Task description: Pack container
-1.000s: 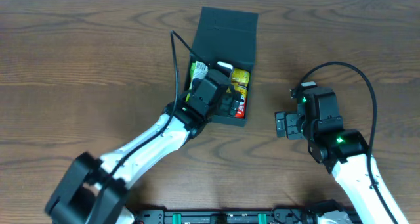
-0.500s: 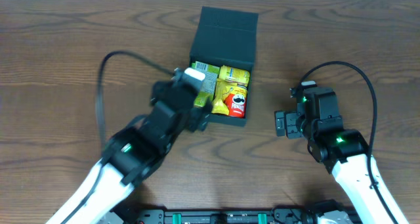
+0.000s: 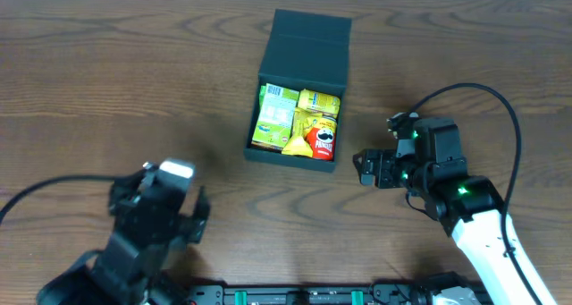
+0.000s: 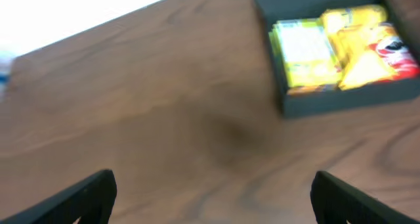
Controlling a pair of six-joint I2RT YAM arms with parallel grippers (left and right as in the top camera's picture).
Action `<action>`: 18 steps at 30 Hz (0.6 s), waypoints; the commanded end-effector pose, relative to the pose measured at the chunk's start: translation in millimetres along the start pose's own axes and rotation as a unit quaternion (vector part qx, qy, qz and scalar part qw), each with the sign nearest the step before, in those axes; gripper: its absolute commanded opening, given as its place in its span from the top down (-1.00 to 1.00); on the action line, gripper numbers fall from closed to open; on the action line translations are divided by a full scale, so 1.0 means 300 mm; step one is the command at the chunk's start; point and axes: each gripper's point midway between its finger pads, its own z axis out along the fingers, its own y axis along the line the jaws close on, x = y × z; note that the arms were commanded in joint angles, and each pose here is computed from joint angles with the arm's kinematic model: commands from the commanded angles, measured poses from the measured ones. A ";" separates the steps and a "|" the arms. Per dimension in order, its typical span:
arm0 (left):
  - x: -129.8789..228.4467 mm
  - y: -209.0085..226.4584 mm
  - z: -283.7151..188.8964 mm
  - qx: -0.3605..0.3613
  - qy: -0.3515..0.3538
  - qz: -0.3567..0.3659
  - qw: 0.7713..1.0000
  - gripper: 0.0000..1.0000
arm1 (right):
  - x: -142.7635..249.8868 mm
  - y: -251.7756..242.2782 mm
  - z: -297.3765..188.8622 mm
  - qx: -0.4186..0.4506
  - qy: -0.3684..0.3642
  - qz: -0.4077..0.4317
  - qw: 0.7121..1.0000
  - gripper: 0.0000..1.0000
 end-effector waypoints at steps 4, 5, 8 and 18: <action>0.070 0.057 -0.030 -0.033 0.029 0.026 0.999 -0.90 | -0.043 0.143 -0.039 -0.059 -0.006 0.028 0.998 -0.79; 0.079 0.059 -0.030 -0.034 0.034 0.029 0.998 -0.90 | -0.059 0.165 -0.050 -0.060 -0.013 0.029 0.998 -0.78; 0.100 0.062 -0.032 -0.035 0.047 0.037 0.998 -0.90 | -0.122 0.250 -0.099 -0.061 -0.047 0.019 0.997 -0.72; 0.102 0.062 -0.032 -0.035 0.048 0.037 0.998 -0.90 | -0.261 0.341 -0.161 -0.037 -0.134 0.094 0.986 0.51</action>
